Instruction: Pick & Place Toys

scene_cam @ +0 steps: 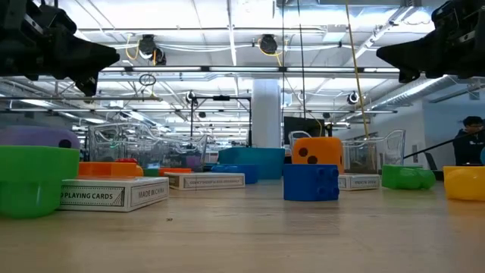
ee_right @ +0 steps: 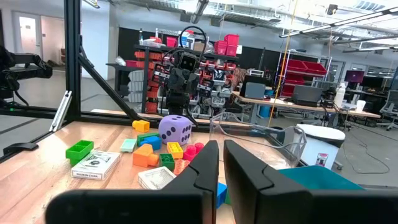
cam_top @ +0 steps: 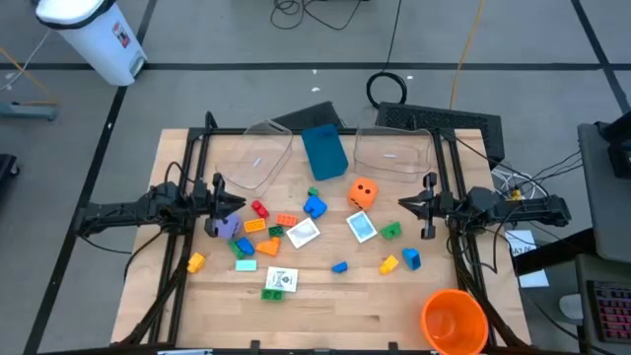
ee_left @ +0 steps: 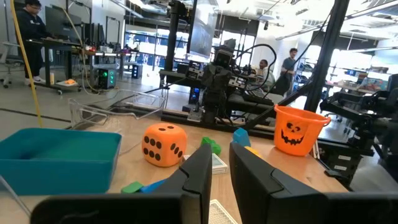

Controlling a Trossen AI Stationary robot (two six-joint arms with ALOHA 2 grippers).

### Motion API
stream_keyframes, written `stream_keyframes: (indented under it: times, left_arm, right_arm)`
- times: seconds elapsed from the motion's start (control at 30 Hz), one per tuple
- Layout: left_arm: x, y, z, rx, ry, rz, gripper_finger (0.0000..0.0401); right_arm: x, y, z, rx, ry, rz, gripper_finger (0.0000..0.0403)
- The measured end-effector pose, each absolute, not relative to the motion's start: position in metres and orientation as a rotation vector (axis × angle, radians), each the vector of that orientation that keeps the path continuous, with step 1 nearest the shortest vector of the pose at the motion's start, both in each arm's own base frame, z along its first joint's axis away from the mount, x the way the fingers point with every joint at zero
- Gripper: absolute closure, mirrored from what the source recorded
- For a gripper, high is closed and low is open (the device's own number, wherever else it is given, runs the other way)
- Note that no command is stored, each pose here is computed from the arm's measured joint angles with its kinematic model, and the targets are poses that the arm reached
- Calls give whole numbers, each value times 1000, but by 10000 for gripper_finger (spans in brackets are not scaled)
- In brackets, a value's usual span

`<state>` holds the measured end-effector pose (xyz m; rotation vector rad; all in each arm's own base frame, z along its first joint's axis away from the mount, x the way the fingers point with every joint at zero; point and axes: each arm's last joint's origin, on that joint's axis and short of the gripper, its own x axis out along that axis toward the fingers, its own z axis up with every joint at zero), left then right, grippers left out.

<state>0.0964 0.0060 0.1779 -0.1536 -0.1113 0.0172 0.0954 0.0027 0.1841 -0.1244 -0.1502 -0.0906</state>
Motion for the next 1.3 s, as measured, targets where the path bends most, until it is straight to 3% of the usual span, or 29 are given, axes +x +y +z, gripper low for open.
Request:
stream_keyframes:
  times: [0.43,0.87,1.3]
  left_arm:
    - [96,6,178,-154,-111,17,340]
    - [96,6,178,-154,-112,17,340]
    - [96,6,178,-154,-112,17,340]
  right_arm:
    - [95,3,185,-109,-158,-90,385]
    - [94,3,193,324,-258,-42,385]
    - [91,2,205,192,-383,-51,383]
